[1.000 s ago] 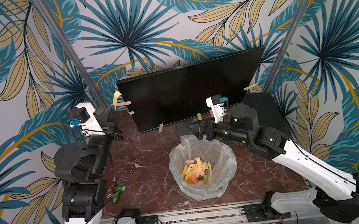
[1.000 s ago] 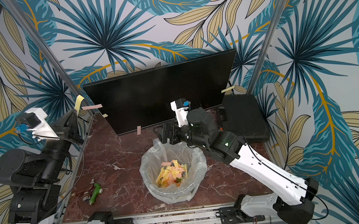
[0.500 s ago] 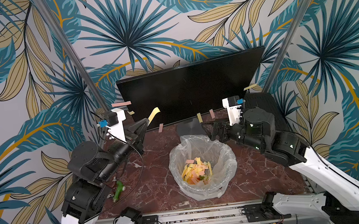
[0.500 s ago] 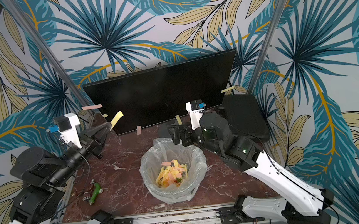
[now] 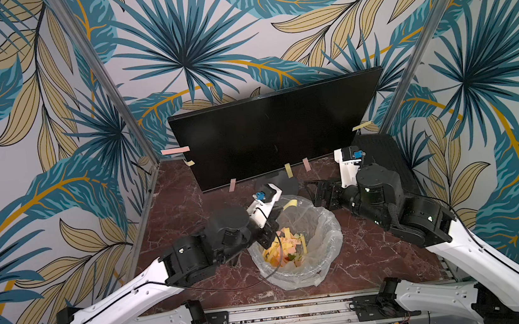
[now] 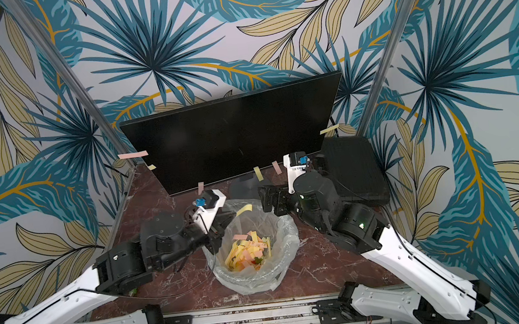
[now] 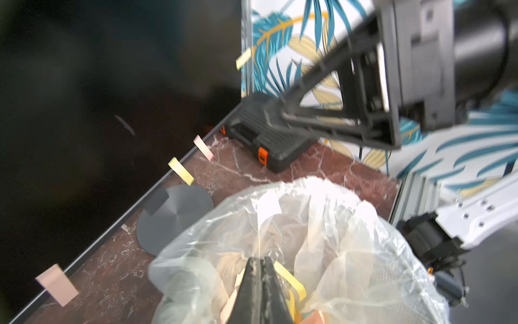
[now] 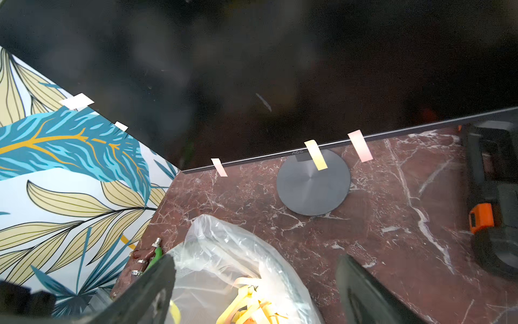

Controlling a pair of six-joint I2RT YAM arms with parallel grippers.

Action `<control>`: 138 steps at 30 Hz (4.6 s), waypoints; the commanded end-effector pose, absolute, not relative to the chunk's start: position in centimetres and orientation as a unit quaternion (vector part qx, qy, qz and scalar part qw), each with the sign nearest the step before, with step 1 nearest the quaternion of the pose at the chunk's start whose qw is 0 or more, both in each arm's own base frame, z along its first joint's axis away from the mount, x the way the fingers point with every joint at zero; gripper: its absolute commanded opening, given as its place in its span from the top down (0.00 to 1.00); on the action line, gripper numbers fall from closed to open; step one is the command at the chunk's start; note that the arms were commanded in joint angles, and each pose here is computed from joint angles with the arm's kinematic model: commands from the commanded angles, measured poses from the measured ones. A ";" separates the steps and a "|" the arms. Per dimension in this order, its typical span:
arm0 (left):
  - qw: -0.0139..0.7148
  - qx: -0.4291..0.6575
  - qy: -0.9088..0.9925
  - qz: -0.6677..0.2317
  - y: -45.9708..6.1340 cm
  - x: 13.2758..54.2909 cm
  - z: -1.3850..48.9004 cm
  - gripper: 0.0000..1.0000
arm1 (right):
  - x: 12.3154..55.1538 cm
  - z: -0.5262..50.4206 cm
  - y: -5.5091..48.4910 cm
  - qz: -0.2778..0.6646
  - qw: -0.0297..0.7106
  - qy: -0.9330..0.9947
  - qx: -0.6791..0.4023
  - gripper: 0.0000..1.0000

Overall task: Remove the sticky note from the monitor
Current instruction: Place the sticky note in the trash bin, then tear off the sticky note from the monitor.

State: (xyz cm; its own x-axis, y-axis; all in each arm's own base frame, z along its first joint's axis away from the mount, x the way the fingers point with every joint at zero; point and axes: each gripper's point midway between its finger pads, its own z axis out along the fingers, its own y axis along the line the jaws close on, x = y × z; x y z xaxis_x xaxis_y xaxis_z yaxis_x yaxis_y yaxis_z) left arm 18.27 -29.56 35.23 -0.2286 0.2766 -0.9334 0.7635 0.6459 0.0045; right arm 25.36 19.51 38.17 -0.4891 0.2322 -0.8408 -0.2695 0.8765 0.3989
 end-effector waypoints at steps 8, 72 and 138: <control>0.508 0.359 0.766 -0.166 -30.1 19.3 31.5 0.91 | 25.3 37.2 18.0 0.231 0.505 0.831 0.025 0.07; 0.683 -0.278 0.586 -0.337 2.9 31.5 47.2 0.00 | 24.6 40.5 31.7 0.398 0.439 0.793 -0.139 0.10; 0.554 -0.300 0.541 -0.557 1.0 38.3 44.5 0.38 | 25.5 38.7 31.6 0.371 0.444 0.804 -0.137 0.09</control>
